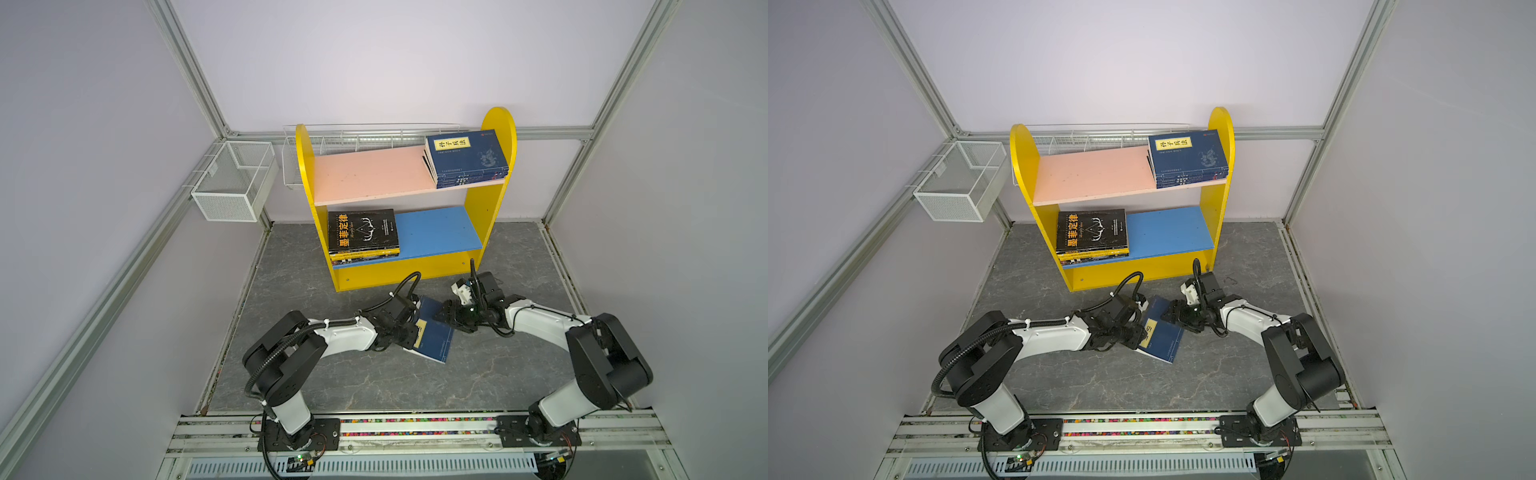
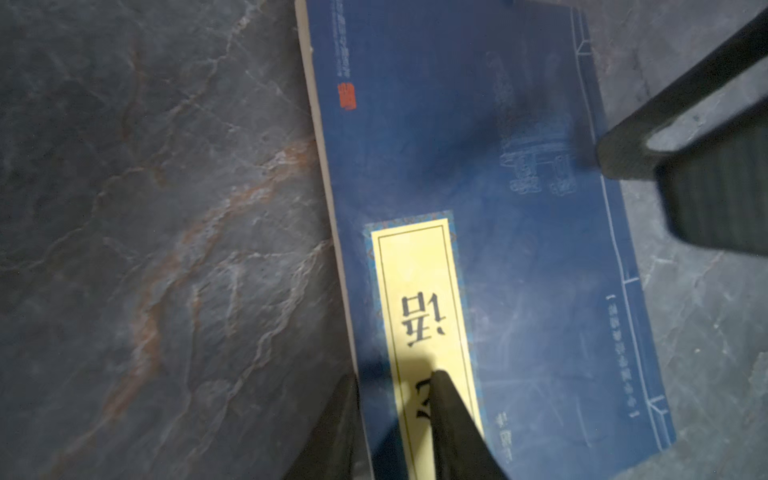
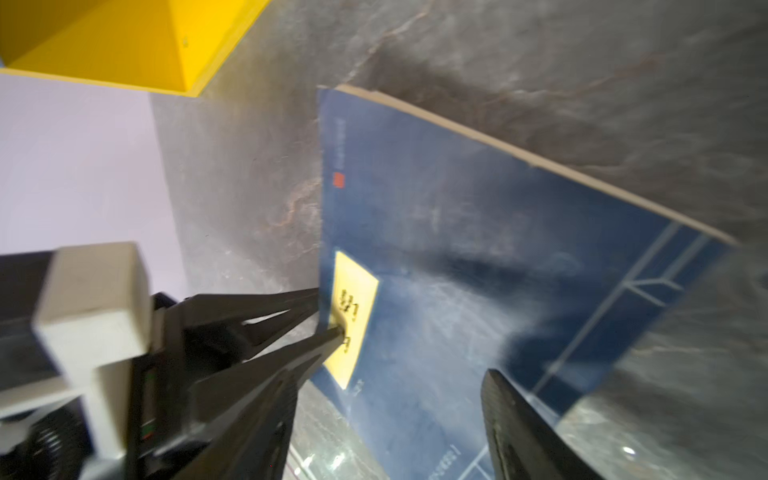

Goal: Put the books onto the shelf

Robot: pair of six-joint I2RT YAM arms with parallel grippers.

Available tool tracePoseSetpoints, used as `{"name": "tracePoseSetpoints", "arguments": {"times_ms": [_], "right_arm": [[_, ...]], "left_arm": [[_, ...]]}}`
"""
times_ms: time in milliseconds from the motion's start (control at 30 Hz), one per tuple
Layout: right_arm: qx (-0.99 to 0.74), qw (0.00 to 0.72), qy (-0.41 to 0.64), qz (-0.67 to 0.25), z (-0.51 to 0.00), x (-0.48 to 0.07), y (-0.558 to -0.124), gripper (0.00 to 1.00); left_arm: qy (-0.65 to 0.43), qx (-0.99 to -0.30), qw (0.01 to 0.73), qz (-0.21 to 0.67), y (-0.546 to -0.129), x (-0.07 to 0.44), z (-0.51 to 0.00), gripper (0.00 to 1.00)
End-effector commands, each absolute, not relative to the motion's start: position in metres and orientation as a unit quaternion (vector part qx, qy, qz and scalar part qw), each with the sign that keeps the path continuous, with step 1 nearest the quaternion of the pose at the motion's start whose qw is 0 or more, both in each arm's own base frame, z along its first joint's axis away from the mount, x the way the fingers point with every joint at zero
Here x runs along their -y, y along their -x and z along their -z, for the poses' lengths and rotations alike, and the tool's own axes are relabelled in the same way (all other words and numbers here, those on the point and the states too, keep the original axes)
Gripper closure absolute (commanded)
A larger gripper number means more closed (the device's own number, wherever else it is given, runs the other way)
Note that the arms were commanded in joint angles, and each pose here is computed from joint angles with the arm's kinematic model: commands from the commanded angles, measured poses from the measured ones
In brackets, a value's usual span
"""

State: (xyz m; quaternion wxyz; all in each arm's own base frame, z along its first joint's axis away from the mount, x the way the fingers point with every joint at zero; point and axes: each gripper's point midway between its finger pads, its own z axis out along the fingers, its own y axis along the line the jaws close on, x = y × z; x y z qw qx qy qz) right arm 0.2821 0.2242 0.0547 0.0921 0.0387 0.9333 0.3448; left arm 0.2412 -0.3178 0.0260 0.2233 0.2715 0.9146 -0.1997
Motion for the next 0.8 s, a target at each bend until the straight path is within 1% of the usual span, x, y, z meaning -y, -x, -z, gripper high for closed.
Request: {"name": "tracePoseSetpoints", "arguments": {"times_ms": [0, 133, 300, 433, 533, 667, 767], "right_arm": [[-0.956, 0.084, -0.086, -0.267, -0.031, -0.189, -0.271, 0.27], [-0.972, 0.072, -0.082, -0.210, -0.017, -0.167, -0.256, 0.27], [-0.971, 0.026, -0.072, -0.228, 0.000, -0.175, -0.240, 0.27], [-0.960, 0.010, -0.050, -0.276, 0.003, -0.196, -0.242, 0.28], [-0.943, 0.012, -0.045, -0.328, -0.008, -0.214, -0.249, 0.28], [-0.900, 0.049, -0.024, -0.432, -0.050, -0.243, -0.264, 0.29], [-0.868, 0.081, 0.000, -0.490, -0.086, -0.257, -0.271, 0.29]], "left_arm": [[-0.287, -0.932, 0.155, 0.160, -0.217, 0.296, 0.010, 0.71], [-0.285, -0.932, 0.156, 0.160, -0.217, 0.295, 0.010, 0.71], [-0.287, -0.932, 0.156, 0.158, -0.217, 0.296, 0.010, 0.71], [-0.297, -0.930, 0.156, 0.154, -0.215, 0.300, 0.010, 0.71], [-0.303, -0.929, 0.153, 0.150, -0.214, 0.303, 0.011, 0.71], [-0.307, -0.927, 0.152, 0.154, -0.213, 0.306, 0.011, 0.72], [-0.309, -0.926, 0.153, 0.154, -0.213, 0.306, 0.011, 0.72]]}}
